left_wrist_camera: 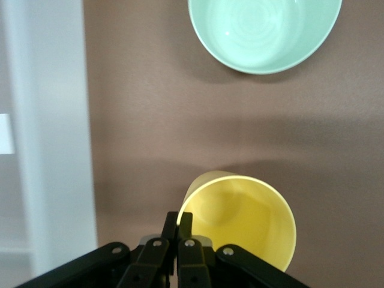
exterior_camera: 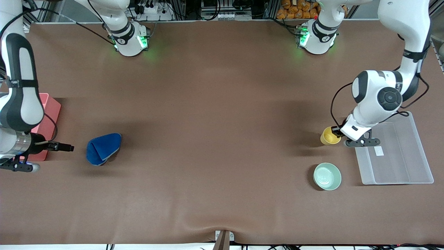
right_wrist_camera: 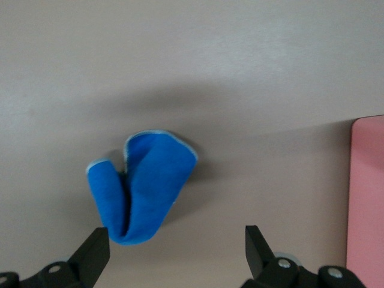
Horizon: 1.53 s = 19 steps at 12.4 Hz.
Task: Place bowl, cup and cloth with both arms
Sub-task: 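Carry the cup into the clear bin while the right gripper grasps the cloth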
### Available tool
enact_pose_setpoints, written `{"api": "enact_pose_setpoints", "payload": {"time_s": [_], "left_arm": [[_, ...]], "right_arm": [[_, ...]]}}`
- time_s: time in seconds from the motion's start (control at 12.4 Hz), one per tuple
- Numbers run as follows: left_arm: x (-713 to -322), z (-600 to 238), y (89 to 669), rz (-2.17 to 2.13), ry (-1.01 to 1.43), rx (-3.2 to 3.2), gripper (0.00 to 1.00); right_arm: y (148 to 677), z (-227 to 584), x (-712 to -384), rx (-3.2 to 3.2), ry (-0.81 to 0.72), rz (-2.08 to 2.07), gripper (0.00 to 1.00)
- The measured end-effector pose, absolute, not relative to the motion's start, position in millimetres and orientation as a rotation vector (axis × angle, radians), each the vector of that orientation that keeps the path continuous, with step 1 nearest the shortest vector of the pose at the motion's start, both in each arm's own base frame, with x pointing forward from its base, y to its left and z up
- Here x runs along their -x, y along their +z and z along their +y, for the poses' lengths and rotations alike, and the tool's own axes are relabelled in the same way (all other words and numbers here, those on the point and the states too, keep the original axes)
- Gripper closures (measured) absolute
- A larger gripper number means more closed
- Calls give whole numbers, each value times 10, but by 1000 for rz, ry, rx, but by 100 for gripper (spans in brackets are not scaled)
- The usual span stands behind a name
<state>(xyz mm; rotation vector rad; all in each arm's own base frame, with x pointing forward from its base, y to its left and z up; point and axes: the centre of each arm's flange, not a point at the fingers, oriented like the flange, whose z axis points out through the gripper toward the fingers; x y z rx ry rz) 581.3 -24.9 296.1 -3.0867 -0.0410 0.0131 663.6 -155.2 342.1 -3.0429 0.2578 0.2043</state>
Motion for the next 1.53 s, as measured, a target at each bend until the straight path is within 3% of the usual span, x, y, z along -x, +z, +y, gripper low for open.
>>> {"api": "enact_pose_setpoints", "payload": {"time_s": [0.32, 0.64, 1.13, 1.53], "left_arm": [[-6205, 78, 4121, -59, 81, 3094, 97], [-6213, 1146, 4483, 65, 60, 3098, 97], [-6592, 1770, 3774, 127, 66, 3108, 97], [-6605, 2347, 3177, 170, -30, 3164, 97]], "right_arm": [[3253, -1673, -6608, 2951, 221, 275, 0], [2695, -1872, -6551, 2696, 245, 473, 0], [2345, -2012, -6380, 2384, 232, 675, 0], [2132, -1905, -6241, 2333, 293, 700, 0]]}}
